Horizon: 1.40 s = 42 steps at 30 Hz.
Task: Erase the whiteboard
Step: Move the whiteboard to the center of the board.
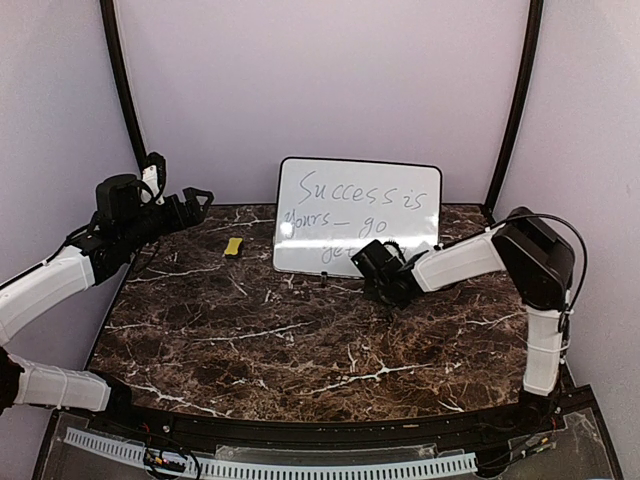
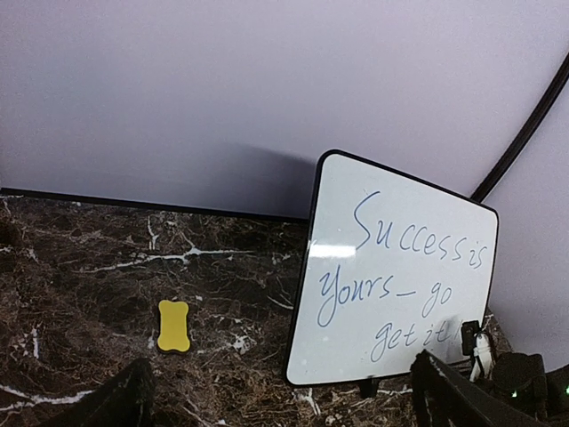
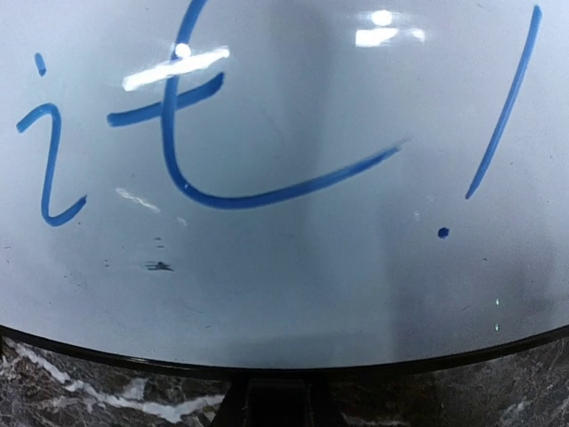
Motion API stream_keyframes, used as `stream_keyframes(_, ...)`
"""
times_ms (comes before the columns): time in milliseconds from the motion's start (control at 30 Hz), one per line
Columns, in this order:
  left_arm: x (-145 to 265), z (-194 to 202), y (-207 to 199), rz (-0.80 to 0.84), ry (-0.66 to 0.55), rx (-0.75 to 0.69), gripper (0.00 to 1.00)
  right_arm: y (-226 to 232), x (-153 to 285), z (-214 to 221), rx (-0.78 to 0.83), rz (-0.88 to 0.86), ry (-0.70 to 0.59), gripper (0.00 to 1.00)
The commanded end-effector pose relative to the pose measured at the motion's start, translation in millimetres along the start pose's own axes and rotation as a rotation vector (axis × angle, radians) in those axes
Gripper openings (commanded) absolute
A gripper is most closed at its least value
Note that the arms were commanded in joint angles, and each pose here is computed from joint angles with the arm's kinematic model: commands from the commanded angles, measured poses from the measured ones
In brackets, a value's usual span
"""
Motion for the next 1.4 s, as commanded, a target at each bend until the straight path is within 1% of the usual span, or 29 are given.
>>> stream_keyframes(0,3.7,-3.9,1.2,-0.004,-0.027,0.002,0.99,-18.7,17.0,11.4,-0.063,0.014,0.019,0.00)
stream_keyframes(67,1.9,-0.8,4.8,-0.031,-0.010,0.006,0.99,-23.7,22.9,15.5,-0.063,0.028,0.016,0.00)
stream_keyframes(167,-1.8,6.9,18.9,-0.141,0.031,0.014,0.99,-24.4,29.8,21.4,-0.046,0.040,0.015,0.00)
stream_keyframes(233,-3.7,11.4,24.7,-0.186,0.062,0.012,0.99,-24.7,33.4,26.9,-0.037,0.049,0.018,0.00)
stream_keyframes(333,-4.5,12.6,26.4,-0.199,0.067,0.016,0.99,-22.2,35.9,33.8,-0.030,0.042,0.018,0.00)
stream_keyframes(433,-4.4,12.6,26.0,-0.196,0.061,0.016,0.99,-15.7,34.2,34.8,-0.013,0.033,0.023,0.06)
stream_keyframes(467,-4.7,13.0,26.3,-0.197,0.062,0.016,0.99,-14.4,34.0,34.6,-0.008,0.030,0.024,0.09)
stream_keyframes(600,-5.6,14.6,27.3,-0.204,0.069,0.015,0.99,-9.6,37.8,34.6,0.013,0.007,0.028,0.26)
stream_keyframes(733,-6.6,15.5,27.2,-0.202,0.072,0.014,0.99,-10.6,42.0,31.1,0.032,0.003,0.020,0.37)
stream_keyframes(833,-7.2,16.1,27.6,-0.202,0.075,0.015,0.99,-8.7,46.3,30.8,0.051,-0.018,0.037,0.43)
stream_keyframes(900,-7.8,16.3,27.7,-0.202,0.076,0.015,0.99,-5.2,50.2,30.9,0.078,-0.041,0.052,0.49)
stream_keyframes(967,-8.9,17.3,27.9,-0.202,0.079,0.015,0.99,-0.6,55.1,31.5,0.112,-0.073,0.075,0.59)
stream_keyframes(1000,-9.2,17.9,28.0,-0.202,0.082,0.015,0.99,2.0,58.6,31.8,0.132,-0.093,0.087,0.67)
stream_keyframes(1033,-10.2,19.1,28.3,-0.203,0.086,0.015,0.99,5.3,64.0,31.0,0.147,-0.119,0.097,0.72)
stream_keyframes(1100,-11.8,21.4,28.7,-0.204,0.095,0.015,0.99,10.4,74.4,32.7,0.186,-0.173,0.118,0.79)
stream_keyframes(1233,-14.6,24.1,29.6,-0.206,0.105,0.013,0.99,20.7,98.0,35.6,0.274,-0.283,0.145,0.87)
stream_keyframes(1300,-16.2,25.8,29.4,-0.201,0.111,0.009,0.99,33.1,111.7,36.5,0.351,-0.370,0.153,0.90)
stream_keyframes(1367,-18.0,27.2,28.7,-0.191,0.115,0.004,0.99,44.3,127.6,33.3,0.442,-0.465,0.133,0.91)
Point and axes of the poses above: each gripper's point midway between its finger pads, its own x axis back along the fingers, its own y axis along the line the jaws close on, z = x × y, the point moved 5 cm from there along x, back along the fingers, and after that the axes turned 15 degrees about -x, right-handed, at the moved point
